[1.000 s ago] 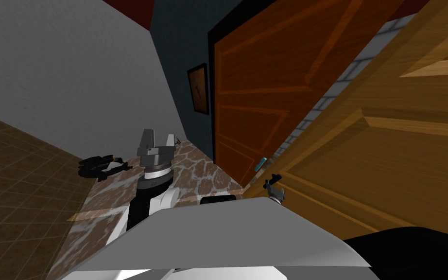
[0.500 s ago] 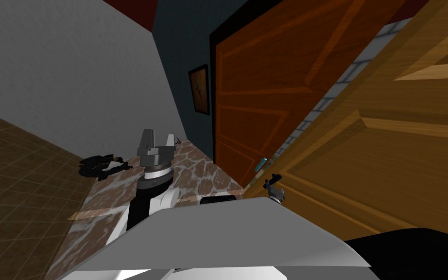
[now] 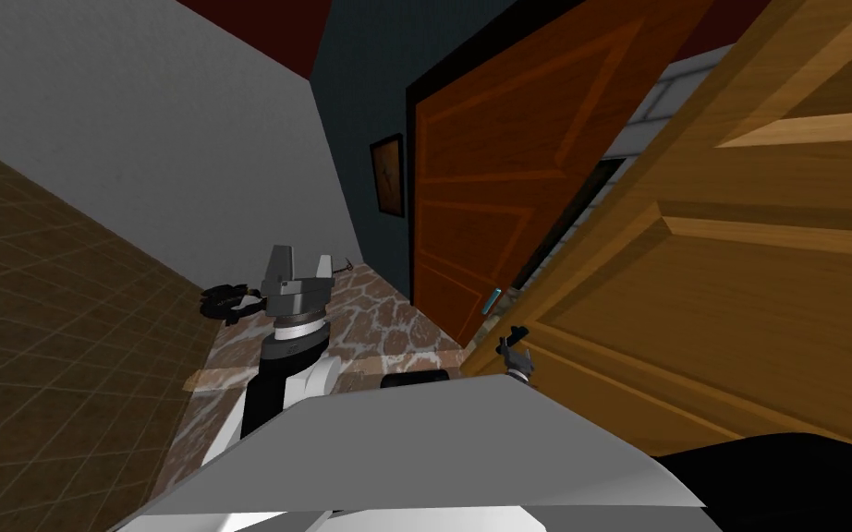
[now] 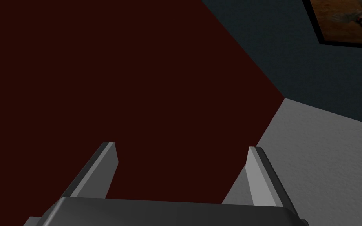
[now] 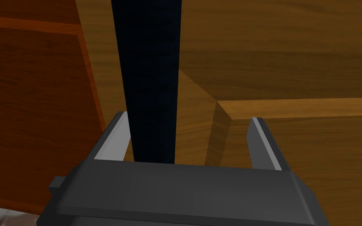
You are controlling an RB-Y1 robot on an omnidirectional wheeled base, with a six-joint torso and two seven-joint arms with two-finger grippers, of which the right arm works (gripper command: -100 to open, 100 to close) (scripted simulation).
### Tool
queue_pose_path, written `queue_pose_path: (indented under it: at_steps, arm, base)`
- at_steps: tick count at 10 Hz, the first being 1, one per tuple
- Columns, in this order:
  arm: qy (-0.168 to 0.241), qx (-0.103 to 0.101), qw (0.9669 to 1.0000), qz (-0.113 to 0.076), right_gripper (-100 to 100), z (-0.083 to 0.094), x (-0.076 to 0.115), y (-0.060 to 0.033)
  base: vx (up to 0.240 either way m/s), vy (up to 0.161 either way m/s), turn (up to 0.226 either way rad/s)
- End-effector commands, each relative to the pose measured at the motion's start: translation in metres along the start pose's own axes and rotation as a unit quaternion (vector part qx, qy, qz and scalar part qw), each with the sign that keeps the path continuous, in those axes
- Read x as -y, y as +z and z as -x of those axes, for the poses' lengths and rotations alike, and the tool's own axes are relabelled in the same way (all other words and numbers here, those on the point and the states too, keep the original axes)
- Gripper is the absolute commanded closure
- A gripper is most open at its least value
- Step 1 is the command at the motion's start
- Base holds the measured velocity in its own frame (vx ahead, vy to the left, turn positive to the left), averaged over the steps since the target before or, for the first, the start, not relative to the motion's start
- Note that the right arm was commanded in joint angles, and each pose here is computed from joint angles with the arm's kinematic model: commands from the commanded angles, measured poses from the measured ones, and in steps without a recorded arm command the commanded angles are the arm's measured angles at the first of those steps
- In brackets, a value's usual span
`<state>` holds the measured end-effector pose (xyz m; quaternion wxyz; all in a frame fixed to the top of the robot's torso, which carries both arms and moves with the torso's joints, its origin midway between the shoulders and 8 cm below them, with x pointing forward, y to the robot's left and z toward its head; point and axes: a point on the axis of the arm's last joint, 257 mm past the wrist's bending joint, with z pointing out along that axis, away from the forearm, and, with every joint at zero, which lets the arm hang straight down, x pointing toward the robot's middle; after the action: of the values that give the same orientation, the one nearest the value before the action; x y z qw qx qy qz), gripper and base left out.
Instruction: Pull the door open
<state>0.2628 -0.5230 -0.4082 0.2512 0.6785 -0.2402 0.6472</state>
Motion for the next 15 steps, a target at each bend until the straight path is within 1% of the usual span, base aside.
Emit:
queue_pose_path:
  at_steps: [1, 2, 3, 5, 6, 7, 8, 10, 15]
  arm:
    - [-0.004, -0.001, 0.9998, -0.019, 100, -0.001, 0.001, 0.0001]
    - [-0.001, -0.004, 0.9994, -0.033, 100, -0.004, 0.010, 0.0012]
    - [0.002, -0.009, 0.9985, -0.054, 100, -0.008, 0.023, 0.0025]
    - [0.010, -0.017, 0.9954, -0.094, 100, -0.016, 0.049, 0.0036]
    - [0.013, -0.019, 0.9939, -0.108, 100, -0.019, 0.058, 0.0035]
    - [0.011, -0.017, 0.9949, -0.099, 100, -0.015, 0.052, 0.0026]
    - [0.012, -0.016, 0.9930, -0.116, 100, -0.014, 0.062, -0.0028]
    - [0.012, -0.018, 0.9906, -0.135, 100, -0.016, 0.070, -0.0078]
    - [0.011, -0.020, 0.9828, -0.183, 100, -0.019, 0.091, -0.0230]
  base:
    - [-0.228, -0.017, 0.165]
    - [-0.237, 0.009, 0.171]
    - [-0.246, 0.008, 0.179]
    - [-0.260, 0.006, 0.180]
    - [-0.222, 0.010, 0.135]
    - [-0.091, 0.004, 0.047]
    - [-0.178, 0.000, 0.066]
    - [-0.221, -0.001, 0.073]
    - [-0.218, 0.003, 0.061]
